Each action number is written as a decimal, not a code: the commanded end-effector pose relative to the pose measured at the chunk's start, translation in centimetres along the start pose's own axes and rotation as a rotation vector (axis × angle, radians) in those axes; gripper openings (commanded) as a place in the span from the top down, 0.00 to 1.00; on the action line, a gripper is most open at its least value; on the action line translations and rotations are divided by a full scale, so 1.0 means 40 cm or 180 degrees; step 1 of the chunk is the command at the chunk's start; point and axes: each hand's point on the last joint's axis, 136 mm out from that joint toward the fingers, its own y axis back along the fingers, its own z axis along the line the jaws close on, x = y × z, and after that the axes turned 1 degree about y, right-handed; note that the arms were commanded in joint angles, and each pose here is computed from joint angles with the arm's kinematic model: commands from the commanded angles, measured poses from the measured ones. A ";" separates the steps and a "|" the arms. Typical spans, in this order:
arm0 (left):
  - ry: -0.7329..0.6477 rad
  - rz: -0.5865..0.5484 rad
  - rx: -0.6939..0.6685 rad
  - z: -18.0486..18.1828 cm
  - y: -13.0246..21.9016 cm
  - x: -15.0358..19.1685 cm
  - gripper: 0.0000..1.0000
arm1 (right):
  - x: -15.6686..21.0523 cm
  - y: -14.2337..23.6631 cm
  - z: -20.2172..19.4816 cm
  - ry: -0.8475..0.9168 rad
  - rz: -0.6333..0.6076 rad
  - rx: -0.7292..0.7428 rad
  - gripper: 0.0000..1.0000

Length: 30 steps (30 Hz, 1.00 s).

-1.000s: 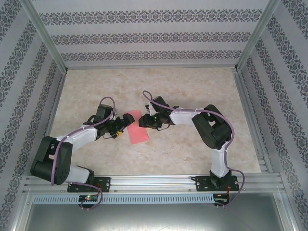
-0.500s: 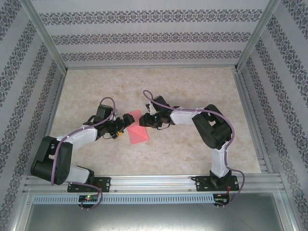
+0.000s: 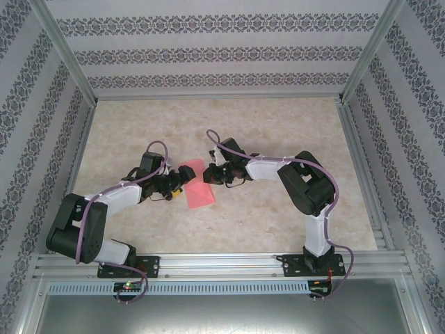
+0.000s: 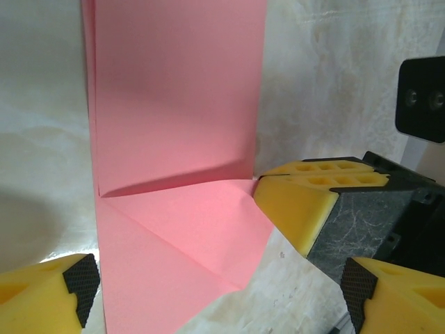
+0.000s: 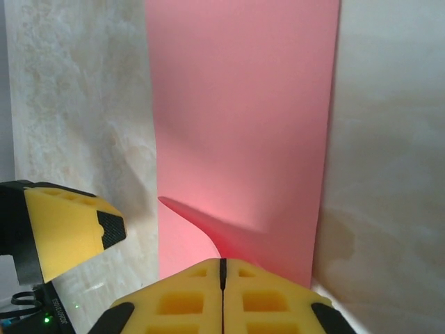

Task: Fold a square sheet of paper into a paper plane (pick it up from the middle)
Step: Turn over the paper at the center of the table.

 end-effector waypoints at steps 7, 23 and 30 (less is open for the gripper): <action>0.0028 0.0133 0.0232 -0.016 -0.022 0.007 0.18 | -0.035 0.038 -0.018 -0.0134 -0.0247 -0.0092 0.98; 0.0007 0.0288 0.0394 -0.038 -0.071 -0.010 0.39 | -0.031 0.037 -0.016 -0.0171 -0.0218 -0.0161 0.96; 0.0047 0.0290 0.0392 -0.038 -0.087 -0.023 0.51 | -0.029 0.036 -0.016 -0.0180 -0.0208 -0.0168 0.95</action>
